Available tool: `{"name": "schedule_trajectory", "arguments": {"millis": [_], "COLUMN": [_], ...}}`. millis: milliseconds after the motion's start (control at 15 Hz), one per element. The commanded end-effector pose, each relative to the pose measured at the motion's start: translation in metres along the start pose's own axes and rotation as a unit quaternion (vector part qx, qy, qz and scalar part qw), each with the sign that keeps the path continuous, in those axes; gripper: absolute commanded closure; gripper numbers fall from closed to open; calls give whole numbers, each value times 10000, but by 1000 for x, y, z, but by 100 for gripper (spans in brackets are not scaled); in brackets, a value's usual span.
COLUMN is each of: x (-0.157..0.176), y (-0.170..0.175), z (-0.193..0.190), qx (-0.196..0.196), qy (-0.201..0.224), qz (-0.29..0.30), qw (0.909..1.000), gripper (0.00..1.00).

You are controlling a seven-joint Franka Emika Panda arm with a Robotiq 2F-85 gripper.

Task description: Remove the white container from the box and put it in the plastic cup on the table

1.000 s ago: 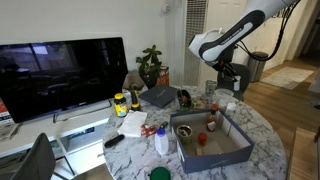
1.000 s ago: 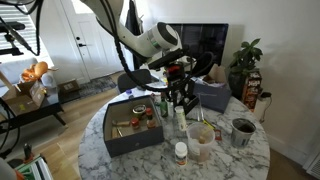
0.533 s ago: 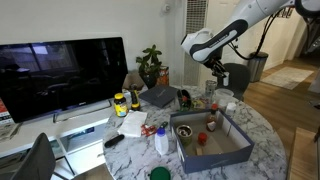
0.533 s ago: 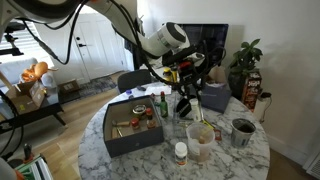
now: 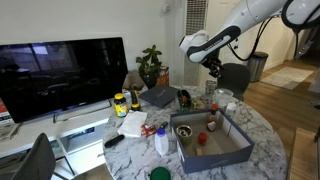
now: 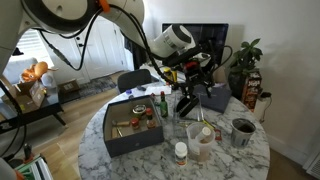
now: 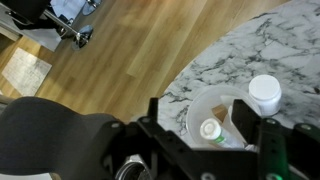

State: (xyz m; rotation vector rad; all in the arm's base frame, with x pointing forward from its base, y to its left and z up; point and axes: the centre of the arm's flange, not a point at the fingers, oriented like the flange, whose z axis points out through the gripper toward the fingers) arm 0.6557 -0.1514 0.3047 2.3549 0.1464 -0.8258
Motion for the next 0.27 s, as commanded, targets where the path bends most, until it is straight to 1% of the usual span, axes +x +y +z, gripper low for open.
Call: {"name": "schedule_trajectory", "arguments": {"millis": [0,67,133,200], "x": [-24,-4,-7,-8], "y": [5,3,5,5], "z": [-19,-8,-13,-14], "qx": [297,65,70,68], "qy": [227,82,126,137], "qz": [-138,-14,-2,3], "qw": [9992,9999,9999,9999], "gripper": [0,0,4,0]}}
